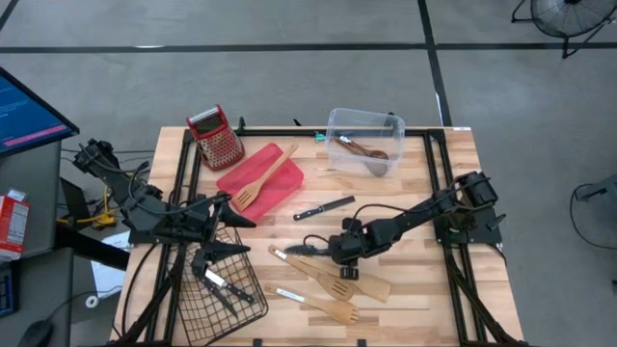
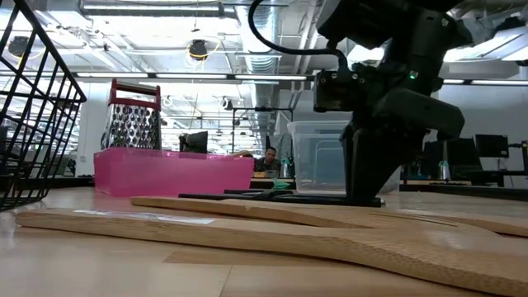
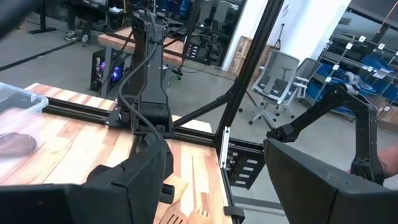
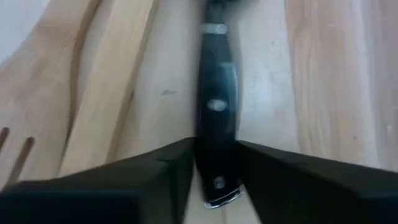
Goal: Pick & Place Kitchen Items
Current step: Put the black kitchen knife into the wire basket
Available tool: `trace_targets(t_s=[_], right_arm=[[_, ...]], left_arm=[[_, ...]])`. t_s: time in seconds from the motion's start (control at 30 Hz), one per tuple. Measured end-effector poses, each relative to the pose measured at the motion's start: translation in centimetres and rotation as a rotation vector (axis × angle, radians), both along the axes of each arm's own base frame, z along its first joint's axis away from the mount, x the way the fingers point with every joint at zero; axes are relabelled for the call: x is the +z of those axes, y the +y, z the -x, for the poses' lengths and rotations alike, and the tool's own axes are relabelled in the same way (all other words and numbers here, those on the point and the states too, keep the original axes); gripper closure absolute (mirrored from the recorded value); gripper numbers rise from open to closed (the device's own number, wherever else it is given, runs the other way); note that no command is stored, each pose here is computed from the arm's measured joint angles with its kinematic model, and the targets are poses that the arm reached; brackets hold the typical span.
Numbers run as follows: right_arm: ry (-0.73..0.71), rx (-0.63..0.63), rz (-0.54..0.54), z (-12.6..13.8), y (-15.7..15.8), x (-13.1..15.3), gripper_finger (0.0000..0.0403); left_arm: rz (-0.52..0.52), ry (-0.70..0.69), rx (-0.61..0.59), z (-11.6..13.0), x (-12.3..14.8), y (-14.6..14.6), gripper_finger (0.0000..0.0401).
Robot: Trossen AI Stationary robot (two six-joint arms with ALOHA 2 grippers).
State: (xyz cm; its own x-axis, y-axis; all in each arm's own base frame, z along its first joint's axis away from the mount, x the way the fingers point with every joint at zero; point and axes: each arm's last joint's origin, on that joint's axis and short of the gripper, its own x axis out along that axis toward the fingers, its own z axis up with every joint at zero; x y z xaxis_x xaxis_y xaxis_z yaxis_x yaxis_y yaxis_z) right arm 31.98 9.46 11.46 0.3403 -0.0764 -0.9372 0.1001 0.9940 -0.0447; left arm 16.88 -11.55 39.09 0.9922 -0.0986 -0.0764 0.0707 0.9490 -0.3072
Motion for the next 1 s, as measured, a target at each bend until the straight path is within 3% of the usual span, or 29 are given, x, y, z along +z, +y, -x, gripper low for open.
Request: trace_targets(t_s=[0.07,0.37,0.6,0.87,1.0], right_arm=[[-0.001,-0.002,0.004,0.1,0.0,0.2,0.0323],[-0.031,-0.057,-0.047,0.9,-0.4,2.9,0.0321],[-0.331,-0.061,-0.156,3.2,-1.2,12.1,0.0321],[-0.858,-0.024,-0.325,9.0,-2.6,23.0,0.0321],[-1.093,0.02,-0.382,12.0,-3.2,26.8,0.0321]], left_arm=[[0.0,0.0,0.0,0.0,0.0,0.0,0.0148],[0.0,0.0,0.0,0.0,0.0,0.0,0.0154],[0.003,-0.005,0.008,0.0,0.0,0.0,0.0156],[0.012,-0.028,0.112,0.0,0.3,0.3,0.0156],[0.015,-0.04,0.201,-0.2,0.4,0.8,0.0156]])
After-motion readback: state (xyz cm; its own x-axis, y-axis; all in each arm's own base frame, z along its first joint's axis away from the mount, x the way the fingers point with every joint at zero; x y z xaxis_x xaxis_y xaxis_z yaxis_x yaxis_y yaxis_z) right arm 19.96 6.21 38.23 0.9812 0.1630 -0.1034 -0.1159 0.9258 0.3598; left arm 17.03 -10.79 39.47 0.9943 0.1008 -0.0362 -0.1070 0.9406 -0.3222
